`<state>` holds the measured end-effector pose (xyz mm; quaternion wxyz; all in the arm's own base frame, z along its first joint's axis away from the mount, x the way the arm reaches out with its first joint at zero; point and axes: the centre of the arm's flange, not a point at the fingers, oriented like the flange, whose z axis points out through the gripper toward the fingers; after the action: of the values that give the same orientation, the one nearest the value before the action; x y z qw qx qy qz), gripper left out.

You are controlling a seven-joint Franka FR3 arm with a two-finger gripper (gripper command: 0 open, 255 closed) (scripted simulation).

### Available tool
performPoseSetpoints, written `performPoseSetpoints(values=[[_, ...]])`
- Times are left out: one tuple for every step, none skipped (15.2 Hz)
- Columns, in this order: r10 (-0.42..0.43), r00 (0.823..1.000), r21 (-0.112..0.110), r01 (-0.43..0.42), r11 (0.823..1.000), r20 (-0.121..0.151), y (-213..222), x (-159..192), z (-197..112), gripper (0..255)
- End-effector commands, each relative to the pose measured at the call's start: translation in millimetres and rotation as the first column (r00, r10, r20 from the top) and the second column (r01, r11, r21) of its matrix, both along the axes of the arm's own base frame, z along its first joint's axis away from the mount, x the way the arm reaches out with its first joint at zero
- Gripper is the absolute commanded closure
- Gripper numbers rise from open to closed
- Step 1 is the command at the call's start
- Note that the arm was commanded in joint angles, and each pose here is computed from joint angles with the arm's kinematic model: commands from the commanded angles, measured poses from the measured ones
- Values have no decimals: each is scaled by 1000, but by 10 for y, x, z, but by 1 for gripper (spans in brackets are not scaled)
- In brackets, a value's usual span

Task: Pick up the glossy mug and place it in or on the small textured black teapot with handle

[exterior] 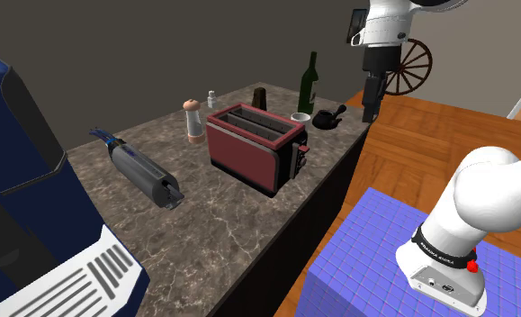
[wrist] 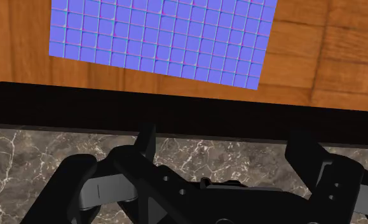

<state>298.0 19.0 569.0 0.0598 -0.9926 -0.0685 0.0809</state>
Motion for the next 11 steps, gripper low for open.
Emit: performPoseSetpoints(values=[[0,1000,0,0,1000,0,0,0,0,0],[2,1000,-5,-2,1000,4,-54,90,-65,0],[4,1000,-9,-4,1000,8,-109,180,-129,0],[7,1000,-14,-7,1000,12,-163,271,-193,0],[9,1000,-19,-9,1000,16,-218,362,-255,0],[11,1000,-24,-11,1000,20,-272,453,-318,0],[14,1000,-28,-13,1000,24,-327,545,-379,0],[16,999,-33,-15,999,28,-382,637,-440,0],[18,999,-38,-17,999,32,-437,729,-501,0],[21,999,-43,-19,999,36,-492,822,-561,0],[23,999,-48,-21,999,40,-547,915,-620,0]])
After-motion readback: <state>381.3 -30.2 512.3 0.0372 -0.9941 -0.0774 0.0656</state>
